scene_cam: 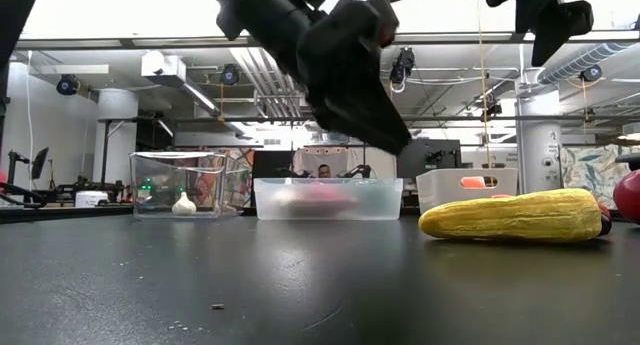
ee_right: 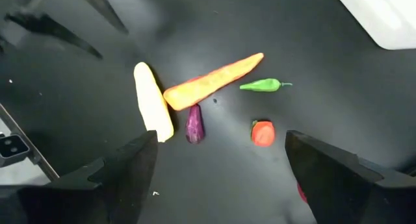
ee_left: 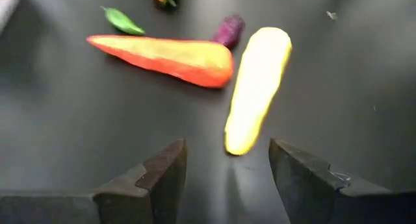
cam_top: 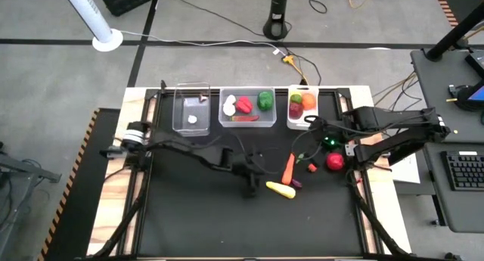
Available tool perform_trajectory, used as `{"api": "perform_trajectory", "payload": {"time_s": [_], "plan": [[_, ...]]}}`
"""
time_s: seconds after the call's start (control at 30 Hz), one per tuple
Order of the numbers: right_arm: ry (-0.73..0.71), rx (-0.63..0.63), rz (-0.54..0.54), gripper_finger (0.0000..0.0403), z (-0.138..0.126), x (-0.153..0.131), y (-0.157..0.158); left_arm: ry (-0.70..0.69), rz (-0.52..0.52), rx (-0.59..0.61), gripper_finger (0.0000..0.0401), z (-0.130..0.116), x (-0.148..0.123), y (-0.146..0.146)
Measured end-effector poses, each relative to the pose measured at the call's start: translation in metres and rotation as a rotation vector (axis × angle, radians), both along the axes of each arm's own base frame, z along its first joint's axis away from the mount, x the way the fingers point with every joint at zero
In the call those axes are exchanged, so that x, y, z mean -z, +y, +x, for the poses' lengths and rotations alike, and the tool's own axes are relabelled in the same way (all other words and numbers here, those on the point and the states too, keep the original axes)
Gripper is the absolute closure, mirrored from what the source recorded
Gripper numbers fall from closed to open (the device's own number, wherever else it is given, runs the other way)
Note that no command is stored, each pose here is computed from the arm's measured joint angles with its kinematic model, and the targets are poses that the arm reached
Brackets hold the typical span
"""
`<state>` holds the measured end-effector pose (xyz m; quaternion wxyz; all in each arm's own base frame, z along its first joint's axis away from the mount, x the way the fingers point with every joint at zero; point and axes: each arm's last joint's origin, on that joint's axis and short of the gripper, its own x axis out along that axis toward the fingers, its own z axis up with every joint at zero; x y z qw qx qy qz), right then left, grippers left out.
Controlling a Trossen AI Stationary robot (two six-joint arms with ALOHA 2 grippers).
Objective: Sort produce into baskets
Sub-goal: Put the yellow corn into the transparent bin
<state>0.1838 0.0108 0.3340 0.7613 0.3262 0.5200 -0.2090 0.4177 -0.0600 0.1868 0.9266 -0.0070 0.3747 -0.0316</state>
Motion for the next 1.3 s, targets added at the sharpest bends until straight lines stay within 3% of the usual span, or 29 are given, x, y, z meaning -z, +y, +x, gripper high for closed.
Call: {"api": "perform_trajectory", "payload": {"time_s": [0.33, 0.6, 1.3], "plan": [[0.000, 0.006, 0.002, 0.0075, 0.000, 0.000, 0.000, -0.041, -0.010, 0.020, 0.0202, 0.011, 0.018, -0.007], [0.001, 0.004, 0.002, 0.0080, 0.000, 0.000, 0.000, -0.101, -0.071, 0.111, 0.0202, 0.020, 0.031, -0.011], [0.004, 0.015, 0.003, 0.0083, 0.000, 0.001, 0.000, -0.110, -0.107, 0.081, 0.0205, 0.036, 0.064, -0.013]]}}
